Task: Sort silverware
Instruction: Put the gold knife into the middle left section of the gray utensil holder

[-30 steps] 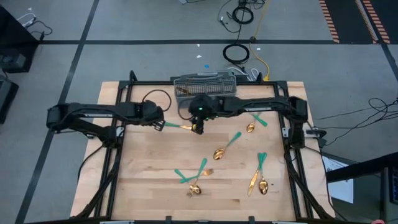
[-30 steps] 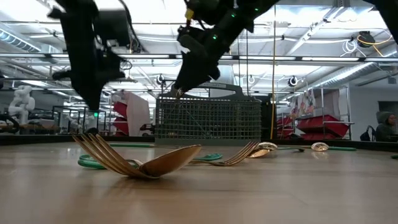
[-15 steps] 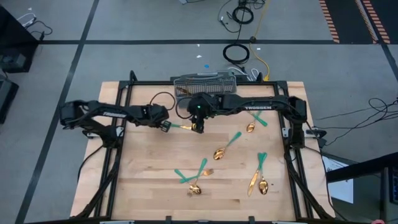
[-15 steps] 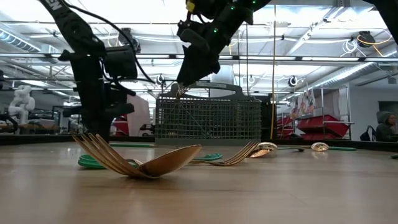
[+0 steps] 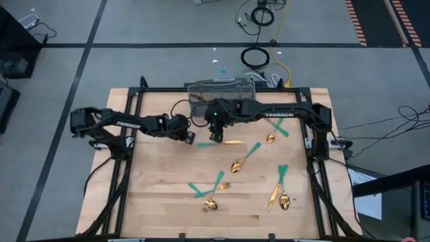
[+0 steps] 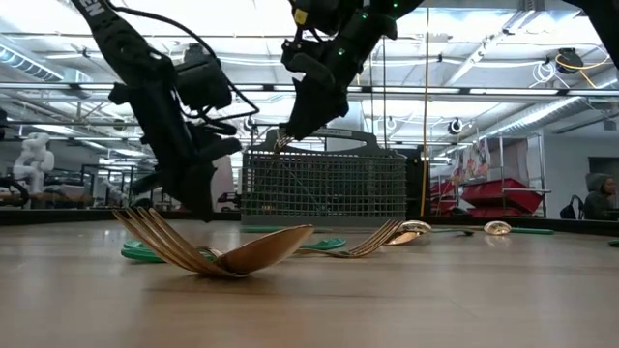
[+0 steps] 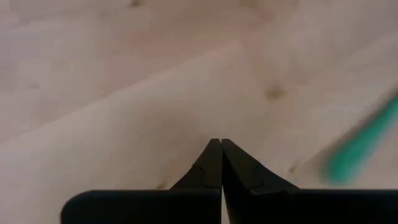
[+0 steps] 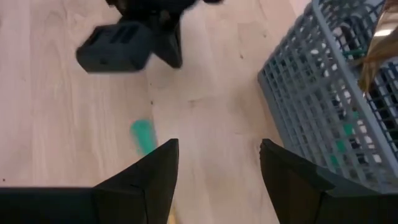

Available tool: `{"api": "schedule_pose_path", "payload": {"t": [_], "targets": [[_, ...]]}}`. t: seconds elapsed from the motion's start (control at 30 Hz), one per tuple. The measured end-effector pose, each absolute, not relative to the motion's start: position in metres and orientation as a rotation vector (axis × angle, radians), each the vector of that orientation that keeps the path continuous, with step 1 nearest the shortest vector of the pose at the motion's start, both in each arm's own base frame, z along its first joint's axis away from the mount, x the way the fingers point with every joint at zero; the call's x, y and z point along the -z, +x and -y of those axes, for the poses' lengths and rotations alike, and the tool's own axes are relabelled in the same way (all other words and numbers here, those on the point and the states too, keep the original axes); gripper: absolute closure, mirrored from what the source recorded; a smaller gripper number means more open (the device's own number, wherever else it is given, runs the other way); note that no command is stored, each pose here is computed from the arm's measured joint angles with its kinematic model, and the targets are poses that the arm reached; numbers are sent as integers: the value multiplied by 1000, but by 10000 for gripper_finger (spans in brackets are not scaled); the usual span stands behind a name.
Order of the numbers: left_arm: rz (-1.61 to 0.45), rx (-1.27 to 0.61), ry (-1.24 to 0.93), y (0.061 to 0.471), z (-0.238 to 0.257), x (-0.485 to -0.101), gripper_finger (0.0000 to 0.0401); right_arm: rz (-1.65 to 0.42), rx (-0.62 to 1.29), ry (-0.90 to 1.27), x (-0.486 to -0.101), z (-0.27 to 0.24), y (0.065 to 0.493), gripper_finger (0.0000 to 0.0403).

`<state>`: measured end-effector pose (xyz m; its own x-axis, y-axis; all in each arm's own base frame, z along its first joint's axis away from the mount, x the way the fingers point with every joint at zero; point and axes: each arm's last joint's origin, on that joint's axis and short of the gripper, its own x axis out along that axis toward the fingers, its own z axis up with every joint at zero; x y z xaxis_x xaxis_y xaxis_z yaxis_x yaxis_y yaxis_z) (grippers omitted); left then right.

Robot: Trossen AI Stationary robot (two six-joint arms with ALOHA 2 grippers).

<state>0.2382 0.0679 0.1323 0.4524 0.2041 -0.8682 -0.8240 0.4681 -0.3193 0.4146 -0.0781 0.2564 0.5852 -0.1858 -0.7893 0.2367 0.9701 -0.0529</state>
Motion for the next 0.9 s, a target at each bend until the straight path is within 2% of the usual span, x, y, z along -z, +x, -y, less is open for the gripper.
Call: {"api": "schedule_pose_path", "payload": {"t": [0.17, 0.33, 0.53, 0.9], "targets": [[-991, -792, -822, 224, -66, -131, 401, -1073, 191, 0, -248, 79, 402, 189], [-1001, -786, -795, 219, -64, -138, 401, -1200, -35, -154, -237, 69, 396, 172], [-986, -791, -792, 217, -63, -142, 396, -1292, -290, -293, -198, 48, 400, 144], [-986, -791, -762, 218, -59, -143, 394, -1338, -356, -386, -148, 44, 413, 148]]}}
